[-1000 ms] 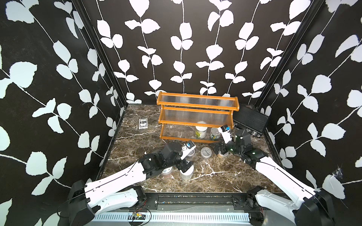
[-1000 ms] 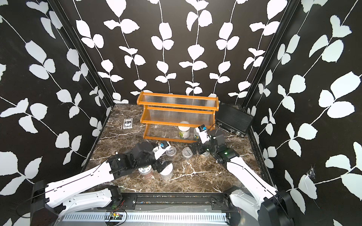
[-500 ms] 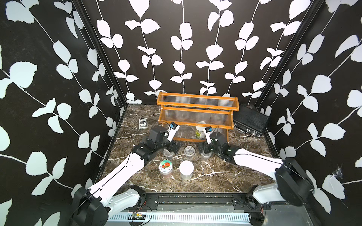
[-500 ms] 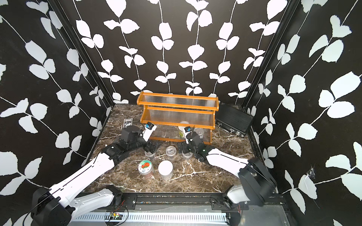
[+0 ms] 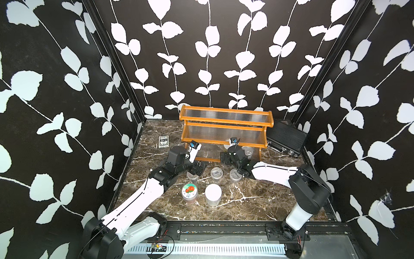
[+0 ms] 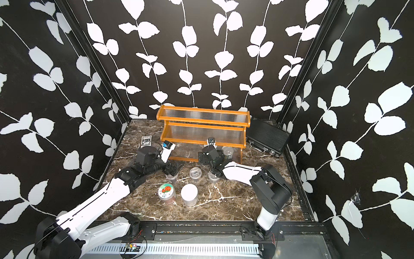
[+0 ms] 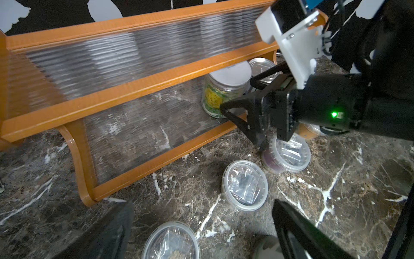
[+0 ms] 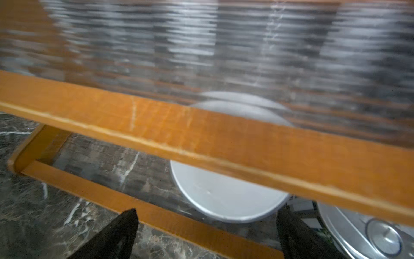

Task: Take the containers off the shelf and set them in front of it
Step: 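Pick up a container from the shelf.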

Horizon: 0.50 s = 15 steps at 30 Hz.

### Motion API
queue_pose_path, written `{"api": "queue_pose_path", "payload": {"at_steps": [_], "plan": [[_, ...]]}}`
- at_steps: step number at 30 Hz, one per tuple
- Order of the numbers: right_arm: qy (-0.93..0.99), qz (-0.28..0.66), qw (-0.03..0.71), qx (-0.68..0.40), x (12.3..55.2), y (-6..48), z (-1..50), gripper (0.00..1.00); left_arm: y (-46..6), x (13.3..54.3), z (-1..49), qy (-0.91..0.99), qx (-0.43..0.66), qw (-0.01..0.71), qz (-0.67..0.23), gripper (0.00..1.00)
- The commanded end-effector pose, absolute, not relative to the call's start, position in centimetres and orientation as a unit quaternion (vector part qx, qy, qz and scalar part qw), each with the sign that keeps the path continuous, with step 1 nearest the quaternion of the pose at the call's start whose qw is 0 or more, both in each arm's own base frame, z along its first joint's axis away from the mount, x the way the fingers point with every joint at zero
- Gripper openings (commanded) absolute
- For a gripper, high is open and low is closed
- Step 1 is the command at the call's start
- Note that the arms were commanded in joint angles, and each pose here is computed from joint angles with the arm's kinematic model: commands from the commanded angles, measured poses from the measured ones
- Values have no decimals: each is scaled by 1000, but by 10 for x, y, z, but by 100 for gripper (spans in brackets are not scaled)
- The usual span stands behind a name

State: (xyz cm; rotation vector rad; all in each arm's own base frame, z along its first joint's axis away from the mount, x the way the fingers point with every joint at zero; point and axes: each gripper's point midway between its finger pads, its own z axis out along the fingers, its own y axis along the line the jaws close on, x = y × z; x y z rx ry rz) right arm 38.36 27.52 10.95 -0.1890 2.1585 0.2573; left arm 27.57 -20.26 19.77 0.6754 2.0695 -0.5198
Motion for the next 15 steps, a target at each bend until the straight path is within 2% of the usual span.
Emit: {"api": "queue_pose_path", "payload": {"at_steps": [1, 15], "plan": [[849, 104, 516, -50, 406, 283, 137, 100, -199, 276, 201, 830, 259, 447, -211, 99], [840, 70, 538, 0, 441, 275, 126, 100, -196, 274, 197, 833, 251, 445, -211, 99]]}}
